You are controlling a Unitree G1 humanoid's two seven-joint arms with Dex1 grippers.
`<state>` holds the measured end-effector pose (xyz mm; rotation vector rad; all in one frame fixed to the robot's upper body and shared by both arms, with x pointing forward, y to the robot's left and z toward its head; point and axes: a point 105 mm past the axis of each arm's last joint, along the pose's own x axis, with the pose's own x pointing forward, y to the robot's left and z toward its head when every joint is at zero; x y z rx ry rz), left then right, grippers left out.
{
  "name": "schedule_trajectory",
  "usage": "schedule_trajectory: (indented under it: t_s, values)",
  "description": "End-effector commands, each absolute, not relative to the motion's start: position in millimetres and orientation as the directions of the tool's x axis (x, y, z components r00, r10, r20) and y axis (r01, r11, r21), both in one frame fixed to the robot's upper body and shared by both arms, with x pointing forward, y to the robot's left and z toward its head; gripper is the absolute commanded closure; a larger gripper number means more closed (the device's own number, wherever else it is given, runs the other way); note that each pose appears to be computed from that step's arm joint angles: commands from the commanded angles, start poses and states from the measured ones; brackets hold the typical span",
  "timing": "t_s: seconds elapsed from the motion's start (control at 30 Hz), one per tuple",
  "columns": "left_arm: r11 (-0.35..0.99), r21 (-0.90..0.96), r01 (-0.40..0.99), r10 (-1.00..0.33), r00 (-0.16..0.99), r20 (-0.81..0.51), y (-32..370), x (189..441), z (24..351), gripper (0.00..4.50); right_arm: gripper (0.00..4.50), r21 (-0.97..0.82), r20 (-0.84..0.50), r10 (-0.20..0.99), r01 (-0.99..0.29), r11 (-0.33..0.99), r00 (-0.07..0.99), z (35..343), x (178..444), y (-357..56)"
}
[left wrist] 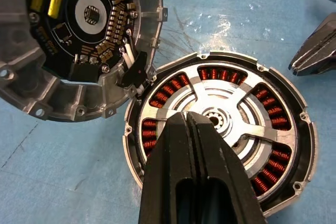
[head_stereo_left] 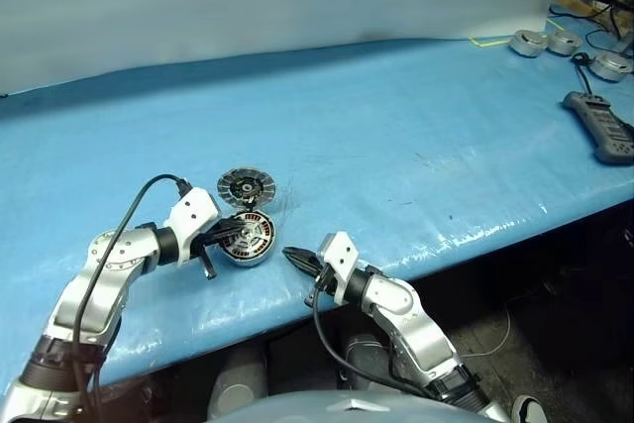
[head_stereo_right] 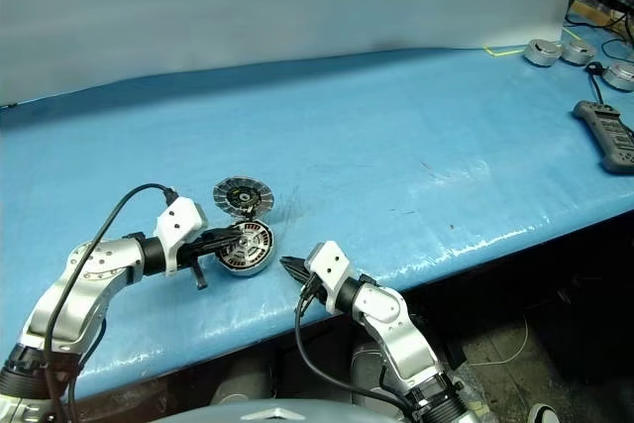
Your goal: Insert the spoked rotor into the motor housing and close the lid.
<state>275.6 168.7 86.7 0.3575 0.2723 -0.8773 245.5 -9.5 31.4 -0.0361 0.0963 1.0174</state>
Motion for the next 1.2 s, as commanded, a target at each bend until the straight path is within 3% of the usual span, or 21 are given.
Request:
schedule_trajectory:
  t_s: [0.03,0.2,0.4,0.63,0.93,1.2]
  values:
    - [0.661,0.201,0.723,-0.704,0.69,-0.167,167.0,273.0,115.5,4.45,4.5,-0.008,-0.026,0.824,-0.825,0.566,0.566,59.5,256.8,-14.5]
    - [0.727,0.119,0.676,-0.681,0.732,0.0,160.5,252.9,114.4,4.45,4.5,-0.105,-0.072,0.76,-0.762,0.639,0.646,71.7,276.1,-30.3]
    - [0.791,0.009,0.611,-0.611,0.79,0.042,154.5,230.1,89.1,4.45,4.5,-0.203,-0.128,0.658,-0.669,0.715,0.742,84.8,306.4,-46.8]
    - [0.836,0.047,0.546,-0.548,0.829,0.11,154.9,208.0,70.6,4.45,4.5,-0.259,-0.092,0.59,-0.592,0.763,0.802,116.6,353.1,-51.9]
    - [0.874,0.017,0.485,-0.485,0.871,0.083,154.4,188.4,42.9,4.45,4.5,-0.313,-0.079,0.792,-0.769,0.557,0.606,139.1,388.1,7.3]
    - [0.906,0.012,0.423,-0.423,0.903,0.075,156.6,184.8,32.6,4.45,4.5,-0.162,-0.092,0.948,-0.944,0.287,0.304,138.1,367.7,65.7]
